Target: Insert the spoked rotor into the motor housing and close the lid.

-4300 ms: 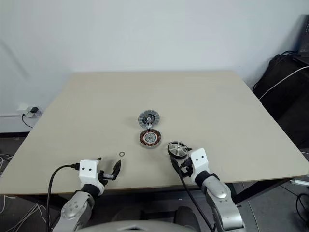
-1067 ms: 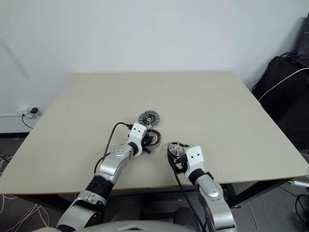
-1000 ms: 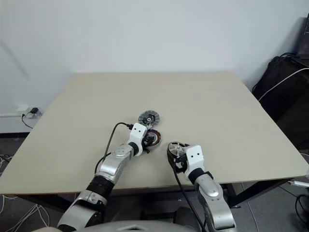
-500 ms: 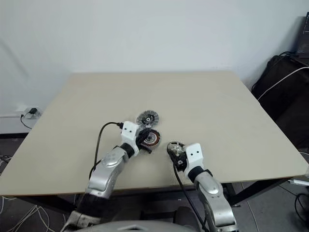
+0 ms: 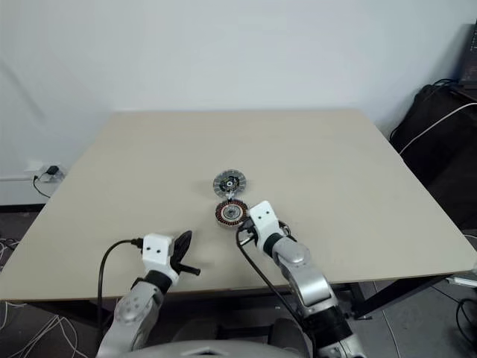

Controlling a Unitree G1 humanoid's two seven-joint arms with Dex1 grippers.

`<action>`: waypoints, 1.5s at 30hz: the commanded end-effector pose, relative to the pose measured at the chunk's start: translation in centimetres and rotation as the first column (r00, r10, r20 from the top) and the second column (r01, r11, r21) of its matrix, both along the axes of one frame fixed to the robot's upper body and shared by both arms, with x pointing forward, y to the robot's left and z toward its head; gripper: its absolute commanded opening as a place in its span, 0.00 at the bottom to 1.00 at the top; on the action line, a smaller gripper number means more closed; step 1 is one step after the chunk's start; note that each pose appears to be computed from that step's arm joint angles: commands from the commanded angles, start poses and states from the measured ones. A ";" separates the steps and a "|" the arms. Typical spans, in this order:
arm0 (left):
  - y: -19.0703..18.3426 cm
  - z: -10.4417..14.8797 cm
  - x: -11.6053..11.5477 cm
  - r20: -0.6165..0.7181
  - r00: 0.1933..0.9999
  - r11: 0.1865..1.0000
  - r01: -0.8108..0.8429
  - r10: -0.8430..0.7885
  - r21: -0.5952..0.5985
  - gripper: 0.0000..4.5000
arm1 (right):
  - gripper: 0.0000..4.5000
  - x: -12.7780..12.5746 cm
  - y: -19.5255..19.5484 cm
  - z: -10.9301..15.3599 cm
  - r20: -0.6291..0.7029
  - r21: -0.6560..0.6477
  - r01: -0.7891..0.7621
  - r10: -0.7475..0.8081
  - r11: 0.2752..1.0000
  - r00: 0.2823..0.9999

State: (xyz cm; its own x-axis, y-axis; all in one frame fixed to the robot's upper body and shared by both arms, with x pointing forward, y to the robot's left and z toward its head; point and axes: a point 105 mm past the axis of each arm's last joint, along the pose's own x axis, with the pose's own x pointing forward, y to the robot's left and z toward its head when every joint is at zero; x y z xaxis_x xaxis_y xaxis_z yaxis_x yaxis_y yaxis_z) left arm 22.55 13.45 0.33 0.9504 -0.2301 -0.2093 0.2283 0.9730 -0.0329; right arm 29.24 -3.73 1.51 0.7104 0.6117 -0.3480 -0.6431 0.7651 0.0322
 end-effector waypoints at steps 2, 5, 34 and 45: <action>0.5 1.1 -0.4 0.062 0.998 1.000 -0.030 0.029 0.010 0.00 | 0.00 1.1 1.9 0.9 0.021 -0.016 -0.062 0.062 0.998 0.998; 0.8 1.0 -0.7 0.053 0.997 0.998 -0.055 0.055 -0.005 0.00 | 0.00 1.9 2.6 0.9 0.011 -0.036 -0.071 0.072 0.997 0.997; -0.3 0.4 -0.5 0.015 0.999 0.996 -0.035 0.036 -0.077 0.00 | 0.00 4.0 3.7 0.9 -0.009 -0.027 -0.073 0.073 0.997 0.997; -0.4 0.2 -0.6 0.007 0.999 0.996 -0.033 0.033 -0.079 0.00 | 0.00 4.3 4.2 0.6 -0.002 -0.057 -0.082 0.082 0.995 0.997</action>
State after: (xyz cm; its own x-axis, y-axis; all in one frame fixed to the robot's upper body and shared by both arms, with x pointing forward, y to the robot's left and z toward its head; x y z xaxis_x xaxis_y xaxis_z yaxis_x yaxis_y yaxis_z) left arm 21.64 13.44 -0.14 0.9563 -0.2010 -0.2124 0.1827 0.9778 -0.1029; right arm 32.92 -0.07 0.99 0.6460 0.6374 -0.4200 -0.6957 0.7181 0.0197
